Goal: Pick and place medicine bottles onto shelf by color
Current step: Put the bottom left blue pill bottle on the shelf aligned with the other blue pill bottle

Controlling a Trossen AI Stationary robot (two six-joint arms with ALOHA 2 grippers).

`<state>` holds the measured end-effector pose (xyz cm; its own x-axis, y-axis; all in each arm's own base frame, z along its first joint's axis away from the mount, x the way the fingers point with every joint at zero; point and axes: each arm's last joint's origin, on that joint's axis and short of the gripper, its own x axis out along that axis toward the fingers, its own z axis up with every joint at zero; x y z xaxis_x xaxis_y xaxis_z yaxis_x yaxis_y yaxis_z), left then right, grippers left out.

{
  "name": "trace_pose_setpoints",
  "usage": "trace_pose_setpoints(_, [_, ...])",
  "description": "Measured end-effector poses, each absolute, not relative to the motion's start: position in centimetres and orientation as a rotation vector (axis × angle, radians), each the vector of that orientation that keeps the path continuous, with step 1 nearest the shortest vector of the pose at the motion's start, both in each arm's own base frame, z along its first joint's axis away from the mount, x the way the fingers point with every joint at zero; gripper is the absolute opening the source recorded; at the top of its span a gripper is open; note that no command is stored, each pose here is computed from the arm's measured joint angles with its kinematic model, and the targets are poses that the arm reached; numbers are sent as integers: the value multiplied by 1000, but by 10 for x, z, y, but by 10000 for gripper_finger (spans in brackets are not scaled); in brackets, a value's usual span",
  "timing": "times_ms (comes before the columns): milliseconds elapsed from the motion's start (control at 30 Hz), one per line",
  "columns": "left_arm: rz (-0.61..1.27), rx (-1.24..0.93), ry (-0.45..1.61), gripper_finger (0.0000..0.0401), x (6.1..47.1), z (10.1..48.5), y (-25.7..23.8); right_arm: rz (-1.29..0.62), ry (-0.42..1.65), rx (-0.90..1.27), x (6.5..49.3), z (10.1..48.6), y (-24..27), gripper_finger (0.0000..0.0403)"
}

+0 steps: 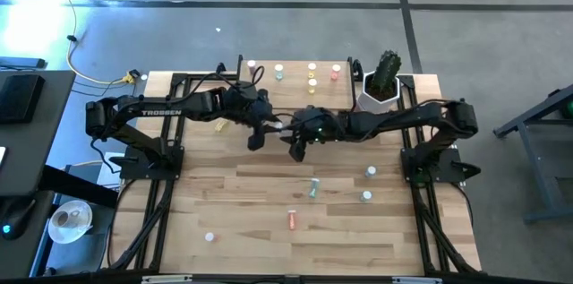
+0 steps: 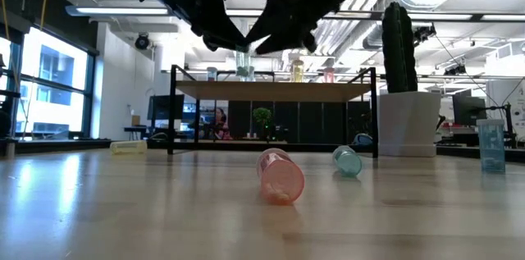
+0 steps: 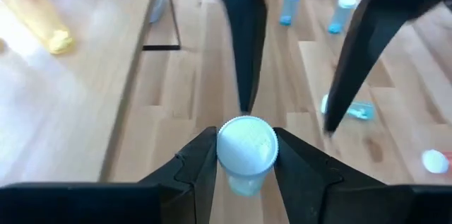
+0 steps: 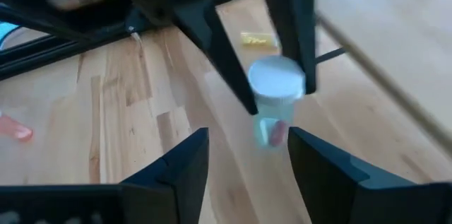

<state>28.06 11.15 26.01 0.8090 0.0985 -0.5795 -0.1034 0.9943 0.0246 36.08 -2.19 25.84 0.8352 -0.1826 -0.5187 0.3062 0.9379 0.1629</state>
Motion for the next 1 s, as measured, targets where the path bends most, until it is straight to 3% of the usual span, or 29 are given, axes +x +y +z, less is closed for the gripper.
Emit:
trace_pose_setpoints(200, [144,39,585,117,282,267,116,-281,424,201,341,294,-29,185])
trace_pose_setpoints(467, [208,101,500,117,281,305,138,-305,302,181,311,334,-34,185])
trace_pose_setpoints(733, [309,132,456,117,268,327,167,-364,260,148,298,348,-35,185])
trace_pose_setpoints(1000, [380,74,503,117,261,314,194,-364,275,122,297,348,-35,185])
